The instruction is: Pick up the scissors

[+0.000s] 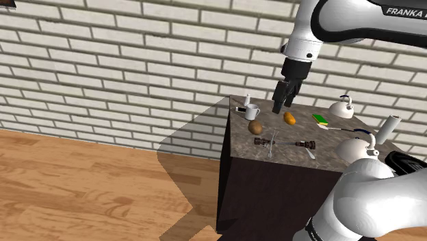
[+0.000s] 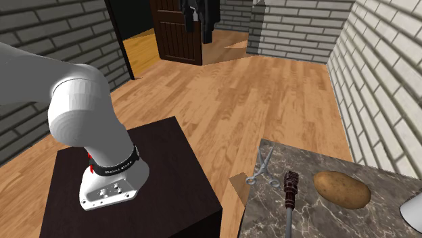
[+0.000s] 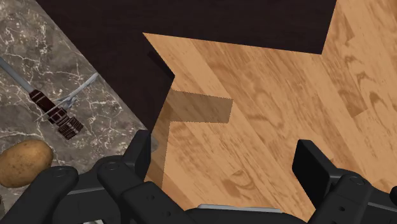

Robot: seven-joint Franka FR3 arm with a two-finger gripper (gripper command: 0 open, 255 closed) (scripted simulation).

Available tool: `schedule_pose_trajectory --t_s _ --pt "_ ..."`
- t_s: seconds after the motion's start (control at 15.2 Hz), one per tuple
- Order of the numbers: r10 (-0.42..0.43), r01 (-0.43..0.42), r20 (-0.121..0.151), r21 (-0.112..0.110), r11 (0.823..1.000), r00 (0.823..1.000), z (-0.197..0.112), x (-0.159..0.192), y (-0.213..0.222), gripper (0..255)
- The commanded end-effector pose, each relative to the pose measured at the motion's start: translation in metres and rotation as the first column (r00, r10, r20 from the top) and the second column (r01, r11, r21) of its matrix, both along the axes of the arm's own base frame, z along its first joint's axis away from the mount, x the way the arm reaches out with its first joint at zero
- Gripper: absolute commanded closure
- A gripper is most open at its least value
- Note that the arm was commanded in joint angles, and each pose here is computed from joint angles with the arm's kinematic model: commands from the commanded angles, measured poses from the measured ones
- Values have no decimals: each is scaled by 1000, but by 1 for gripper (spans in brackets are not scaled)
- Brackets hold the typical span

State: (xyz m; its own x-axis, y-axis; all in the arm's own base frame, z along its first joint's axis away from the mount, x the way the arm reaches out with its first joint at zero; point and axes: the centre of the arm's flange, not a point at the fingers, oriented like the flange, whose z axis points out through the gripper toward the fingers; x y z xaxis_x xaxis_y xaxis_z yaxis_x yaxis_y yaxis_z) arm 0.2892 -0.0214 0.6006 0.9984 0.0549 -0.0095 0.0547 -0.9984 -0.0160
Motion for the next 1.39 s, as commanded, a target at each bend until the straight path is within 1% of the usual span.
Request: schedule_pose_trajectory --t_s 0.0,0.66,1.32 --pt "0 0 0 0 1000 1000 0 0 0 0" --pt "62 -66 -60 -57 996 996 -99 46 -70 0" --pt "120 -134 -122 -110 985 985 -197 90 -143 0"
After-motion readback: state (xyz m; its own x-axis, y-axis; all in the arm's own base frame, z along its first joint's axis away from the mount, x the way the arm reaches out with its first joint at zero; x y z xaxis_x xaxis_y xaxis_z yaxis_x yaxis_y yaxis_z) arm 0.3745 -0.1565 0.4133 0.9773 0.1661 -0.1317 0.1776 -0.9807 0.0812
